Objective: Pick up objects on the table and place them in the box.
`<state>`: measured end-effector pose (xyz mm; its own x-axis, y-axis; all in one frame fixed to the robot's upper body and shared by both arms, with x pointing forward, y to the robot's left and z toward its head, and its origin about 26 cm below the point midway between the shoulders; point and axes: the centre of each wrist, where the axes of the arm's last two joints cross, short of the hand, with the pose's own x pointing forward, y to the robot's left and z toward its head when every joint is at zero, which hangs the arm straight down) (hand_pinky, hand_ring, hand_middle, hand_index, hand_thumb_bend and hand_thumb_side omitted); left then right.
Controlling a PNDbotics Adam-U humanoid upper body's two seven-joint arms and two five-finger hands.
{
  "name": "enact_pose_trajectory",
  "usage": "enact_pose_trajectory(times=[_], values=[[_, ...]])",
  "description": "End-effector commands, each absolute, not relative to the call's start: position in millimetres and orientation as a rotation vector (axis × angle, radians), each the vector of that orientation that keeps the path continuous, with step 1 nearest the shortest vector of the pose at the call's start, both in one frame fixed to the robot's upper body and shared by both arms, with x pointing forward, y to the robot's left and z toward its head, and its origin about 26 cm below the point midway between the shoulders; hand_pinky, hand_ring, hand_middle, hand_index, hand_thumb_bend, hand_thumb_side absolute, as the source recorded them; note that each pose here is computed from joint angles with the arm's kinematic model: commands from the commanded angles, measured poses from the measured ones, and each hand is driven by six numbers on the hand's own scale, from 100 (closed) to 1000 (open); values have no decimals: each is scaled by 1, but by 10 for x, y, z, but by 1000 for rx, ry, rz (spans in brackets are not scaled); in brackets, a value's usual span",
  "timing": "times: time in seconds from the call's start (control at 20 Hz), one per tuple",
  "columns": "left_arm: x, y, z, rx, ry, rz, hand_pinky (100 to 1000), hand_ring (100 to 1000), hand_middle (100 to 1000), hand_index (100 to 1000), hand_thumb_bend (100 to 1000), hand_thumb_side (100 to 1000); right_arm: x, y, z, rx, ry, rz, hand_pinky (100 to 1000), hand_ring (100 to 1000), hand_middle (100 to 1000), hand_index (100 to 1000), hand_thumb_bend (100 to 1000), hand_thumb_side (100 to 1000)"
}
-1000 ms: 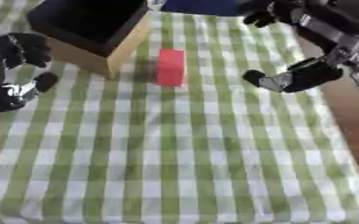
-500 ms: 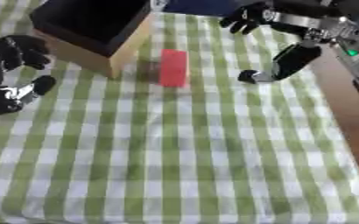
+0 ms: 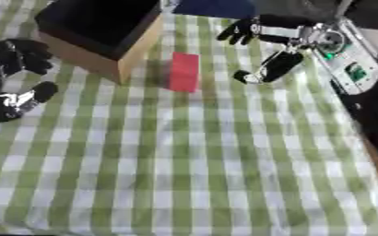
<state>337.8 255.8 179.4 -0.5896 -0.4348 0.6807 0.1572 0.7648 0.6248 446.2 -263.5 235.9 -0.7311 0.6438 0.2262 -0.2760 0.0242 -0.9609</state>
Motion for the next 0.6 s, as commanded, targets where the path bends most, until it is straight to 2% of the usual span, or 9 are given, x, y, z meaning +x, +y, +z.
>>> enact_pose_trajectory(times=[0.05, 0.6], values=[[3379, 2543, 1857, 205, -2070, -837, 680, 675, 661, 792, 583, 472, 4502, -2647, 2500, -443, -1666, 1785, 840, 880, 905, 950, 268, 229], [3382, 2538, 1849, 201, -2067, -840, 680, 675, 662, 792, 581, 473, 4518, -2500, 2654, -523, -1716, 1807, 837, 892, 912, 951, 344, 236]])
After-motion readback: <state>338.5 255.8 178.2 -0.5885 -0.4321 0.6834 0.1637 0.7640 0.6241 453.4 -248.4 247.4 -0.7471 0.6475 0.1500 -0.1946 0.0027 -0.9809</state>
